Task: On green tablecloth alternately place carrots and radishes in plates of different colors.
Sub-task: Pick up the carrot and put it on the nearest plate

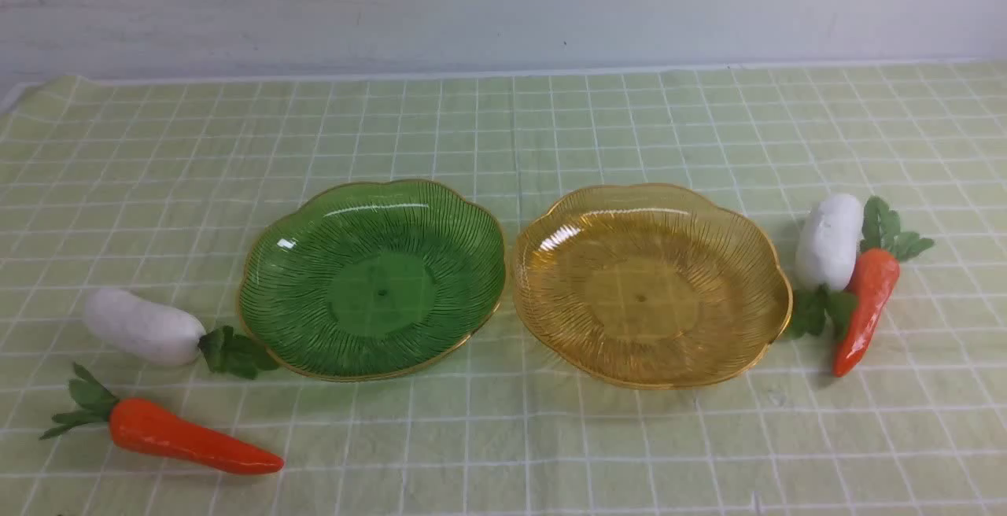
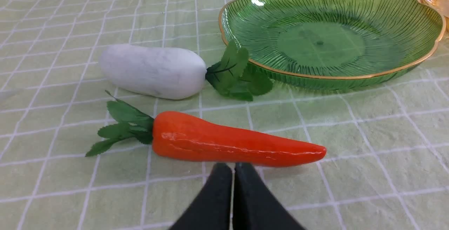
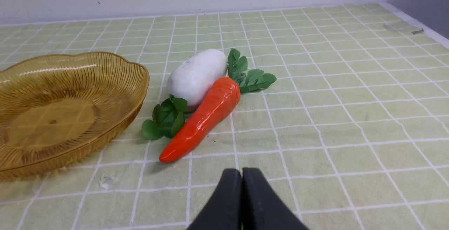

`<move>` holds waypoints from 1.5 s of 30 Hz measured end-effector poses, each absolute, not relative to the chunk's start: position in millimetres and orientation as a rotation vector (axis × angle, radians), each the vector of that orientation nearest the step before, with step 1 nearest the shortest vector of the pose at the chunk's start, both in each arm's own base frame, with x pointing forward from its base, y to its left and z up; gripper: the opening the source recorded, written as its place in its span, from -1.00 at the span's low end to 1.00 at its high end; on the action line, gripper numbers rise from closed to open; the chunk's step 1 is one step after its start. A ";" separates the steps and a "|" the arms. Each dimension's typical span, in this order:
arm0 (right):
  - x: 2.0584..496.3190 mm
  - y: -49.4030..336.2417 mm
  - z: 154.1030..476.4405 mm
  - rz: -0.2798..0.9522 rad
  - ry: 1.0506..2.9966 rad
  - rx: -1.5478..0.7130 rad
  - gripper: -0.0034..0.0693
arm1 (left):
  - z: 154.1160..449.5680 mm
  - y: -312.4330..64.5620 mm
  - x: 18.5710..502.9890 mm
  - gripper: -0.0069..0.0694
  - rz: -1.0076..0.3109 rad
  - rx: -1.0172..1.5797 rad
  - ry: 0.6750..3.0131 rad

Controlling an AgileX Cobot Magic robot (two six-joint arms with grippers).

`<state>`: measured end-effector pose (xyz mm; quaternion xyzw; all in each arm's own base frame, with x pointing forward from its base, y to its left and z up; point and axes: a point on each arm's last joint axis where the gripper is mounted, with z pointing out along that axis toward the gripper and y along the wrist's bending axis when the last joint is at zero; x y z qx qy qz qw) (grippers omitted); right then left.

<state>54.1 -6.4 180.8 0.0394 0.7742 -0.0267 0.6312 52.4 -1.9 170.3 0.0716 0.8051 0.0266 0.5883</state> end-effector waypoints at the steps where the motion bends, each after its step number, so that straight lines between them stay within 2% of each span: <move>1: 54.1 -6.4 180.8 -0.061 1.772 0.090 -0.95 | 170.3 -1.9 52.4 -0.84 0.062 0.167 1.875; 12: 54.1 -6.4 180.8 -0.061 1.772 0.090 -0.95 | 171.6 -1.0 53.0 -0.84 0.097 0.191 1.855; 14: 54.1 -6.4 180.8 -0.061 1.772 0.090 -0.95 | 175.9 -2.7 54.1 -0.84 0.015 0.113 1.811; 15: 54.1 -6.4 180.8 -0.061 1.772 0.090 -0.95 | 180.5 -4.3 55.0 -0.84 -0.073 0.033 1.763; 16: 54.1 -6.4 180.8 -0.061 1.772 0.090 -0.95 | 180.5 -4.3 55.0 -0.84 -0.078 0.027 1.763; 17: 54.1 -6.4 180.8 -0.061 1.772 0.090 -0.95 | 185.3 -5.2 55.8 -0.84 -0.161 -0.051 1.711; 20: 54.1 -6.4 180.8 -0.061 1.772 0.090 -0.95 | 196.9 -4.7 56.7 -0.84 -0.269 -0.159 1.580; 28: 54.1 -6.4 180.8 -0.061 1.772 0.090 -0.95 | 233.0 11.9 49.4 -0.84 -0.440 -0.431 1.113; 32: 54.4 -5.6 182.1 -0.032 1.756 0.108 -0.95 | 269.3 11.3 39.9 -0.84 -0.502 -0.428 1.035; 35: 55.9 -3.0 187.1 0.110 1.673 0.214 -0.95 | 303.2 1.7 35.0 -0.84 -0.537 -0.347 1.150; 39: 56.3 -2.7 203.0 0.416 1.452 0.465 -0.95 | 333.0 -16.7 51.3 -0.84 -0.482 -0.152 1.563; 40: 56.2 -3.0 204.1 0.438 1.435 0.484 -0.95 | 333.8 -17.6 52.9 -0.84 -0.475 -0.139 1.589; 41: 55.9 -4.2 207.4 0.517 1.375 0.557 -0.95 | 336.8 -24.5 71.7 -0.84 -0.454 -0.059 1.843; 43: 55.7 -4.8 208.6 0.545 1.351 0.583 -0.95 | 334.6 -27.7 84.4 -0.84 -0.453 -0.031 1.989; 44: 55.6 -5.1 209.2 0.554 1.340 0.592 -0.95 | 325.6 -30.2 104.7 -0.84 -0.444 -0.008 2.181; 45: 55.6 -5.2 209.2 0.545 1.343 0.585 -0.95 | 317.6 -30.8 116.0 -0.84 -0.434 -0.005 2.277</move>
